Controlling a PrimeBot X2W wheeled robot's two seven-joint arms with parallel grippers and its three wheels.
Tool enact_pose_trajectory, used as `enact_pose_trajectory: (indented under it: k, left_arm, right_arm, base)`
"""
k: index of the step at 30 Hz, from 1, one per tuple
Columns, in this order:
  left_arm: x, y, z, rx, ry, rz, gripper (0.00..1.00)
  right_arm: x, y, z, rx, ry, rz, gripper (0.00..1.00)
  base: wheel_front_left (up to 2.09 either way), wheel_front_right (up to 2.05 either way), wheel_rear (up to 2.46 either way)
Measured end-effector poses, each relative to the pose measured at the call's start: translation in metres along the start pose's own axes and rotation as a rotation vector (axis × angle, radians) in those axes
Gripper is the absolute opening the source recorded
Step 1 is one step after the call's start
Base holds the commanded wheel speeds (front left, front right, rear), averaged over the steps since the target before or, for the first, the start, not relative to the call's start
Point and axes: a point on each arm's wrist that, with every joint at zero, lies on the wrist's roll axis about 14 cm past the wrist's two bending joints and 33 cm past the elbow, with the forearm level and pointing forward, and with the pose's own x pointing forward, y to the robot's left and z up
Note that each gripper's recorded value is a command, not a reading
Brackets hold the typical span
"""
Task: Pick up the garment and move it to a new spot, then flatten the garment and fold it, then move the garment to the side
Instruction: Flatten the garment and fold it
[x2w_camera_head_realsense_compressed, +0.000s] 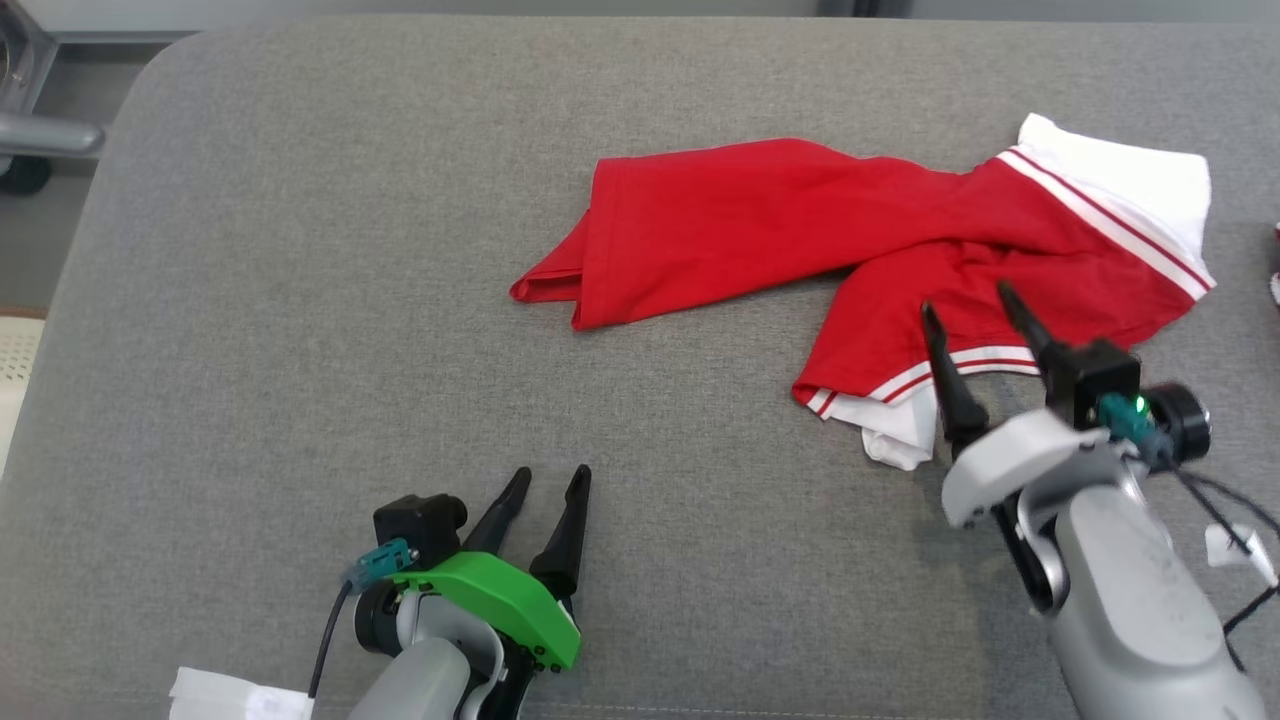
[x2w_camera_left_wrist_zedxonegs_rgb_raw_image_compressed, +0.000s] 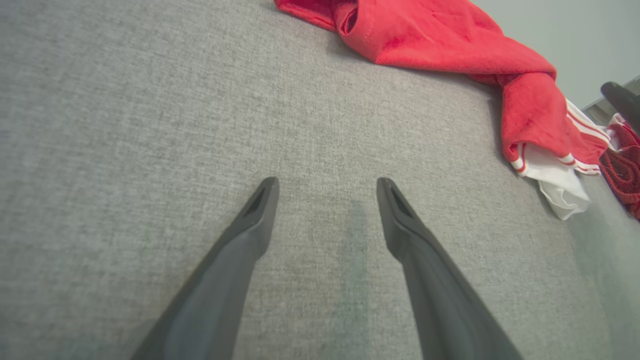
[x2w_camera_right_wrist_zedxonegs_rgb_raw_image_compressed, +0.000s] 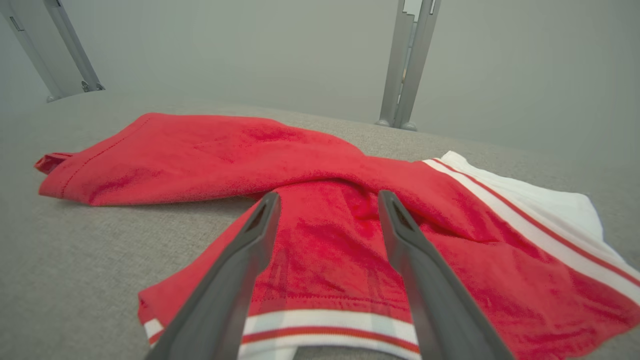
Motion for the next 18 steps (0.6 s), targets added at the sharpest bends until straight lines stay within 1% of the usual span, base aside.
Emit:
enact_pose_trajectory:
  k: [1,5,8,12,16,18]
  left_arm:
    - [0.0,0.0,0.0,0.0,0.0,0.0,1.0]
    - [-0.001,-0.006,-0.002,0.0,0.001,-0.014,1.0]
    - [-0.002,-0.011,-0.003,0.002,0.004,-0.027,1.0]
    - [-0.004,-0.014,-0.004,0.005,0.006,-0.035,1.0]
    - [-0.007,-0.008,-0.004,-0.007,0.004,-0.015,1.0]
    - [-0.009,-0.004,-0.004,-0.011,0.002,-0.002,1.0]
  right_arm:
    - [0.0,0.0,0.0,0.0,0.0,0.0,1.0]
    - [-0.037,0.018,-0.027,0.071,0.072,0.022,1.0]
    - [-0.054,0.031,-0.039,0.119,0.107,0.035,1.0]
    - [-0.06,0.049,-0.046,0.152,0.133,0.066,1.0]
    - [-0.062,0.065,-0.061,0.133,0.184,0.112,1.0]
    - [-0.061,0.068,-0.065,0.13,0.196,0.118,1.0]
  base:
    - [0.0,0.0,0.0]
    - [0.0,0.0,0.0]
    - [0.0,0.0,0.0]
    - [0.0,0.0,0.0]
    - [0.0,0.0,0.0]
    - [0.0,0.0,0.0]
